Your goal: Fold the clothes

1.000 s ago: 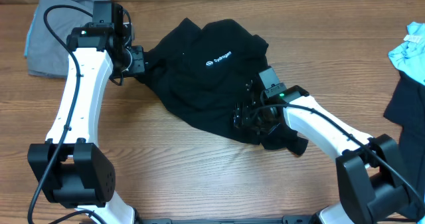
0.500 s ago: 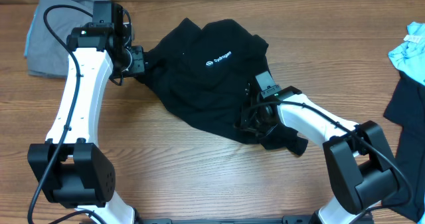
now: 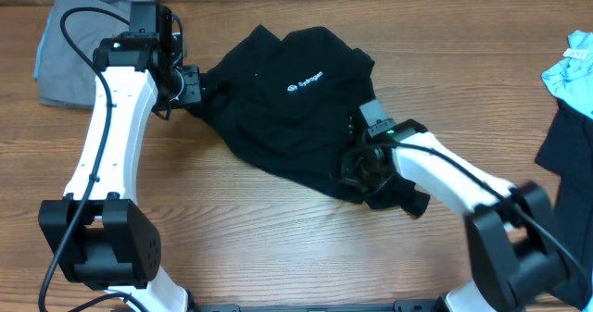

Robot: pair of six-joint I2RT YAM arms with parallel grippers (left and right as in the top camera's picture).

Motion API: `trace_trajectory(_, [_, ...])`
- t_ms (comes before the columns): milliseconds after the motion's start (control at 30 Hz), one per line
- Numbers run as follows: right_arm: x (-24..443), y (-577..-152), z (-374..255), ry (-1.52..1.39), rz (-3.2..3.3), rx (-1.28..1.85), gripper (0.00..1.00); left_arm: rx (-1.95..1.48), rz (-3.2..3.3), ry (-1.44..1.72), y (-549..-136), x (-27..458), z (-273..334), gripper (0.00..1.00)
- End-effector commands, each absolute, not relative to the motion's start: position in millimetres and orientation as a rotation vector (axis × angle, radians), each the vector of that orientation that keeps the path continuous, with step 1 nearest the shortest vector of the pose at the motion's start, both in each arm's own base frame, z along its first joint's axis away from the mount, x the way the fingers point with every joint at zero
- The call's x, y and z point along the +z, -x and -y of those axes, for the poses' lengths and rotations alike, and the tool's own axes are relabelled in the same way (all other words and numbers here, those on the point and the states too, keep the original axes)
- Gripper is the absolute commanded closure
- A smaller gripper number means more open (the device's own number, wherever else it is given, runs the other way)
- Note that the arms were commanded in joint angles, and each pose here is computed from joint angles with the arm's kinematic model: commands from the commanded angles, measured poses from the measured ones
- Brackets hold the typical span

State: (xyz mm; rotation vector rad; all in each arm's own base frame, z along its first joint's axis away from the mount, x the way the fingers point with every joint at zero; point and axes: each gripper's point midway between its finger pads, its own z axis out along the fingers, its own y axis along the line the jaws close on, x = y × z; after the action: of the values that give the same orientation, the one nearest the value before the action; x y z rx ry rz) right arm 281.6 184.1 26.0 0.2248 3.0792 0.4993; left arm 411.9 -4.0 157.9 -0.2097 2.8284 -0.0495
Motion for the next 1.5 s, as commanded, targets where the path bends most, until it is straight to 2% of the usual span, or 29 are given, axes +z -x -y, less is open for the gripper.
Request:
trace_trajectory(0, [105.6, -306.7, -174.8, -0.22, -2.836, 0.477, 0.96, -0.067, -2.791, 0.22, -404.2, 188.3, 3.7, 0.96])
trace_trajectory(267, [234.6, -281.9, -155.5, -0.208, -2.537, 0.598, 0.96, -0.108, -2.504, 0.131, -349.7, 308.2, 21.1, 0.96])
trace_trajectory(633, [422.6, -189.9, -95.2, -0.198, -2.109, 0.696, 0.96, -0.173, -2.031, 0.144, -180.9, 446.5, 12.5, 0.96])
trace_trajectory(833, [482.2, -155.1, -62.6, -0.241, -1.946, 0.677, 0.96, -0.201, -1.779, 0.129, -105.1, 515.5, 6.4, 0.96])
trace_trajectory(933, [501.2, -147.5, -55.4, -0.249, -1.88, 0.686, 0.96, -0.208, -1.717, 0.125, -94.4, 534.0, 5.5, 0.96])
trace_trajectory(1033, [506.4, -153.1, -52.7, -0.27, -1.857, 0.67, 0.96, -0.203, -1.709, 0.129, -107.6, 540.8, 5.5, 0.96])
trace_trajectory(1167, [493.6, -194.0, -45.7, -0.367, -1.902, 0.502, 0.96, -0.171, -1.836, 0.15, -178.1, 527.8, 7.7, 0.96])
trace_trajectory(1333, [464.9, -254.6, -56.0, -0.429, -2.005, 0.33, 0.96, -0.141, -2.074, 0.163, -278.0, 477.7, 15.6, 0.96])
trace_trajectory(1467, [418.1, -318.0, -65.4, -0.506, -2.132, 0.187, 0.96, -0.12, -2.247, 0.17, -358.7, 421.2, 22.6, 0.96])
